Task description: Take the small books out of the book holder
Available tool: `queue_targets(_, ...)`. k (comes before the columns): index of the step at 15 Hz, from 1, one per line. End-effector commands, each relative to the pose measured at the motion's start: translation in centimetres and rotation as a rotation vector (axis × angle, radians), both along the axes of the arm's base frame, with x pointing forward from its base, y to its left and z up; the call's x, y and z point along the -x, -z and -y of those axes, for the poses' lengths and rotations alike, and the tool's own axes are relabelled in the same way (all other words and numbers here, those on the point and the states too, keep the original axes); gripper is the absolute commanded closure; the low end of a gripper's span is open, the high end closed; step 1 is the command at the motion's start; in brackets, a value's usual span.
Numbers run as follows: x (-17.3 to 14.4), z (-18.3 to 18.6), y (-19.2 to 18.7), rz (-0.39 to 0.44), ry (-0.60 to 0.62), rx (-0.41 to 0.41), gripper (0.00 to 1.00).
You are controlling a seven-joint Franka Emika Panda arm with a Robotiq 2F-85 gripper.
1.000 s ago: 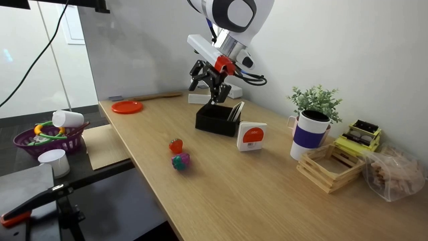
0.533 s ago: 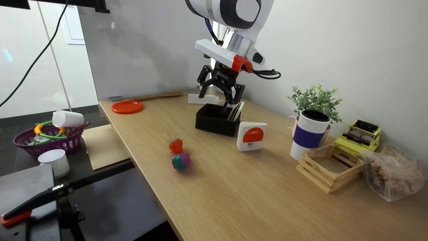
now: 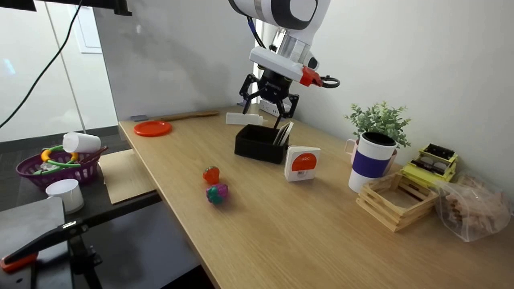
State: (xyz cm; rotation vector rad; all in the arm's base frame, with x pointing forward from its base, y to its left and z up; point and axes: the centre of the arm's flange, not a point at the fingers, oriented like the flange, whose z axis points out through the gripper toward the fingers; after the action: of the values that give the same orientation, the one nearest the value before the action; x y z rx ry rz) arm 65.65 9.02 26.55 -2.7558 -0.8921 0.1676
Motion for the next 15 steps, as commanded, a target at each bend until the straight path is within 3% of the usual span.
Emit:
queue_targets(1,-0.3,0.0,0.2,0.003,-0.010,-0.004,0.00)
queue_targets(5,-0.6,0.0,0.8,0.051,-0.005,0.009,0.00)
queue_targets(9,-4.4,1.6,1.8,0.129,-0.028,0.010,0.00)
queue_targets(15,-8.2,2.9,4.4,0.155,-0.105,-0.026,0.00)
